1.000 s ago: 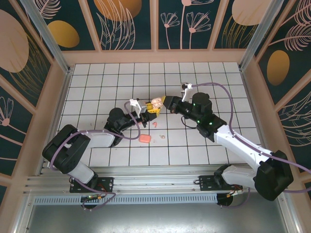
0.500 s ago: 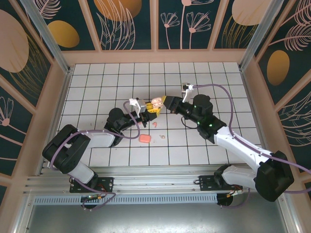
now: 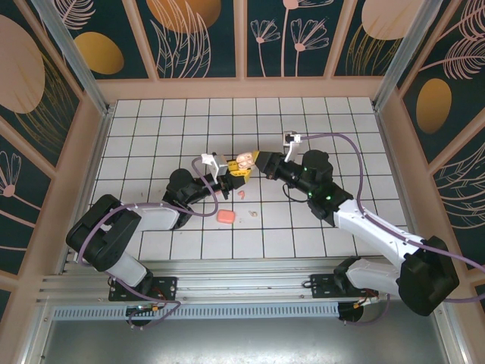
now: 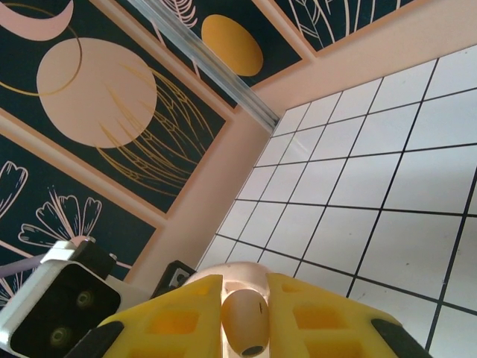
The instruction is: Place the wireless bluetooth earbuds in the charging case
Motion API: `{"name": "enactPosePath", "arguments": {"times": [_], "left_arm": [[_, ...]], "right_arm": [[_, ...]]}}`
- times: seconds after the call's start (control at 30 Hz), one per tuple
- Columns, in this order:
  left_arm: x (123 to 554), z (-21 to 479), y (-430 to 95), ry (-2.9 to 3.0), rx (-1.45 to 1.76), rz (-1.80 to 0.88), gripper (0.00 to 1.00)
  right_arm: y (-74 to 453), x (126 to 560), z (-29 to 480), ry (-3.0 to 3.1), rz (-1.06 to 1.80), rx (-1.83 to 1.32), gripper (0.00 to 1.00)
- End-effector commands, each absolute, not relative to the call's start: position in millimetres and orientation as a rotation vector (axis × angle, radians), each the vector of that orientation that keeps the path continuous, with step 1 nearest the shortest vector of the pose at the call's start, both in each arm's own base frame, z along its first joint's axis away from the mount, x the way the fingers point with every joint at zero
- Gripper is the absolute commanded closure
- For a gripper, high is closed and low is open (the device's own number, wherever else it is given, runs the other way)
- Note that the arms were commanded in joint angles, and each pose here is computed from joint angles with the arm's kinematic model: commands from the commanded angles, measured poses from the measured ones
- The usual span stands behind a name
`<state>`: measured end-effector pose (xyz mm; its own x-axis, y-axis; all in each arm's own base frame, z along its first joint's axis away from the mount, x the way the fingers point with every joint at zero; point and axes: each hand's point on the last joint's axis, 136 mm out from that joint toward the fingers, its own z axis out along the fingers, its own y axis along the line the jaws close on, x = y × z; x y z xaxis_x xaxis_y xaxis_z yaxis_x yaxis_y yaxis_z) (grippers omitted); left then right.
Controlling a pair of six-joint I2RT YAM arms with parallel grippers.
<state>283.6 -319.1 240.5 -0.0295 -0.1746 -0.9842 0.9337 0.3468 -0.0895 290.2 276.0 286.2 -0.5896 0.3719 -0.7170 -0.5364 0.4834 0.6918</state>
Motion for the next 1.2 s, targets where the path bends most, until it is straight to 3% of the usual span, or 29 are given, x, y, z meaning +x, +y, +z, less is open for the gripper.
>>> {"name": "enactPosePath", "arguments": {"times": [0.0,0.77,1.17], "left_arm": [[279.8,285.6,-318.6,1.117,0.772,-1.059,0.92],[282.4,287.9,-316.5,1.119,0.788,-0.990,0.92],[283.1,281.1,-317.5,1.139,0.805,-0.975,0.92]], "right_arm": [[278.1,280.5,280.7,1.825,1.239,-0.198,0.80],[278.3,276.7,267.2,1.909,1.093,-0.234,0.79],[279.0,269.9,303.8,1.833,1.124,-0.282,0.49]]}}
